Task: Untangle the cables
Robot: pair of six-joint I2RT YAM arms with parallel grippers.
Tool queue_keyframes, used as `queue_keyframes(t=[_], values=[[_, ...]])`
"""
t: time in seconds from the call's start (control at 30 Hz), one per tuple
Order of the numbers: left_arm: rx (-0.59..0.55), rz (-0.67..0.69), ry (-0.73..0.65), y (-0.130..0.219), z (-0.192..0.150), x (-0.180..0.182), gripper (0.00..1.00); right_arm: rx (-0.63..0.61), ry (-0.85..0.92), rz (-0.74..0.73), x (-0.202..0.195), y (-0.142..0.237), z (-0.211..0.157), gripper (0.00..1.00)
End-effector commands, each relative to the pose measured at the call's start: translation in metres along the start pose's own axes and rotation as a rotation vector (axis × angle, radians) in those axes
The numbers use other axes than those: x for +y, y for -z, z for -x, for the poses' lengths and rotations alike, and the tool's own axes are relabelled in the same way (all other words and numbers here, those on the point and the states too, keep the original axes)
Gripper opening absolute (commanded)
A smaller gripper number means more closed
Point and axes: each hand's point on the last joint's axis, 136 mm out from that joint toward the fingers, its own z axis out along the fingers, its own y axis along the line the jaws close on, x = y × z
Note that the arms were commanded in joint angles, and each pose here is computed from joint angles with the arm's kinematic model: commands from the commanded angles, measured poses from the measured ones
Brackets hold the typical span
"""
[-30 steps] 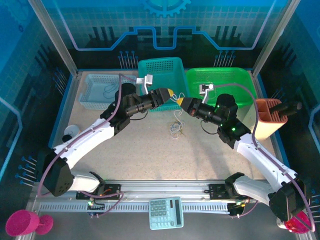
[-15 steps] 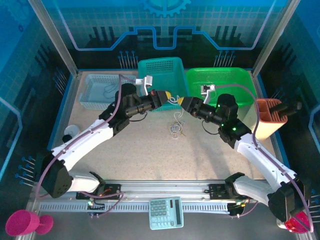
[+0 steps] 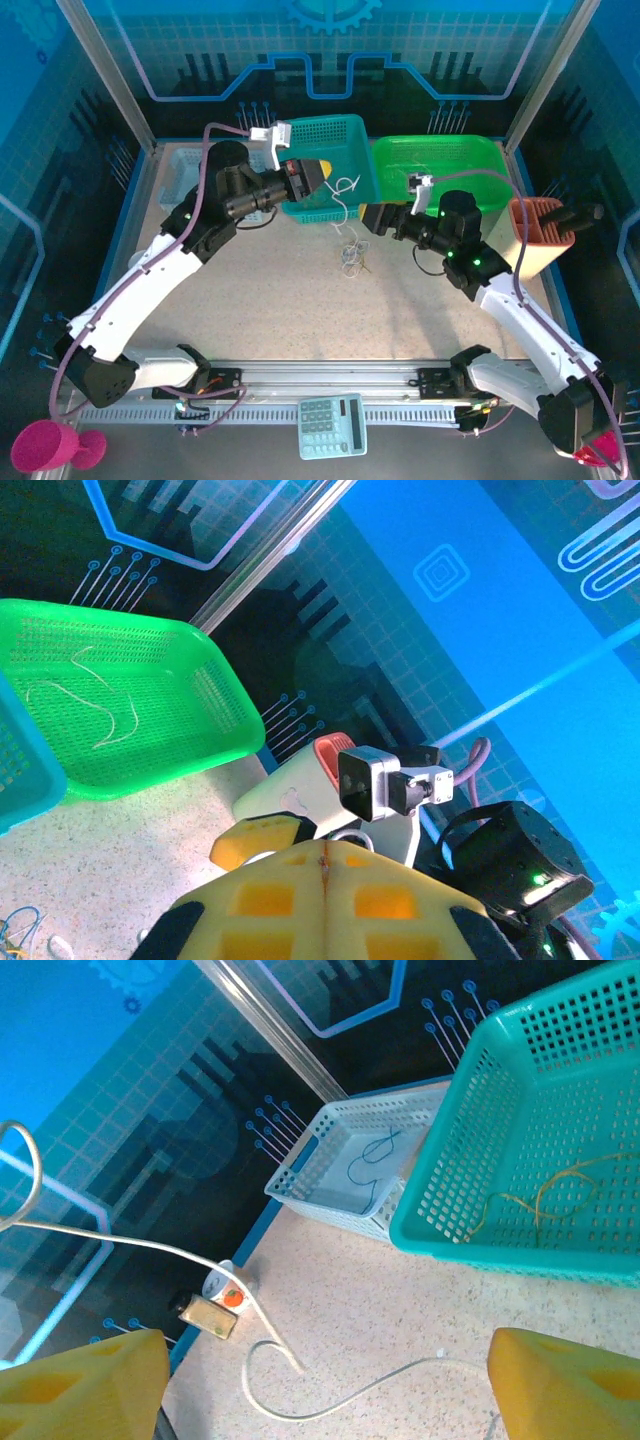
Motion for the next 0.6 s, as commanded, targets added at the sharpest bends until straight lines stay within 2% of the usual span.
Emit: queue_keyframes(t=[0.0, 0.3, 0.37, 0.43, 0.47, 0.57], values=[[0.027, -0.039, -0.032, 0.003, 0.003, -0.017, 0.0, 0.003, 0.116, 0.066, 0.016, -0.006, 0.005, 0.85], [0.019, -0.067, -0.017, 0.005, 0.008, -0.026, 0.0, 0.056, 0.166, 0.13, 0.038, -0.037, -0.005, 0.86], [0.015, -0.068, -0.017, 0.005, 0.009, -0.027, 0.0, 0.064, 0.158, 0.129, 0.036, -0.043, -0.008, 0.84], [0.015, -0.072, -0.014, 0.005, 0.009, -0.028, 0.0, 0.069, 0.147, 0.125, 0.032, -0.049, -0.01, 0.73], [0.014, -0.073, -0.014, 0.005, 0.009, -0.028, 0.0, 0.072, 0.143, 0.122, 0.03, -0.052, -0.012, 0.64], [0.006, -0.083, -0.017, 0.007, 0.013, -0.033, 0.0, 0.08, 0.129, 0.106, 0.021, -0.059, -0.016, 0.25]])
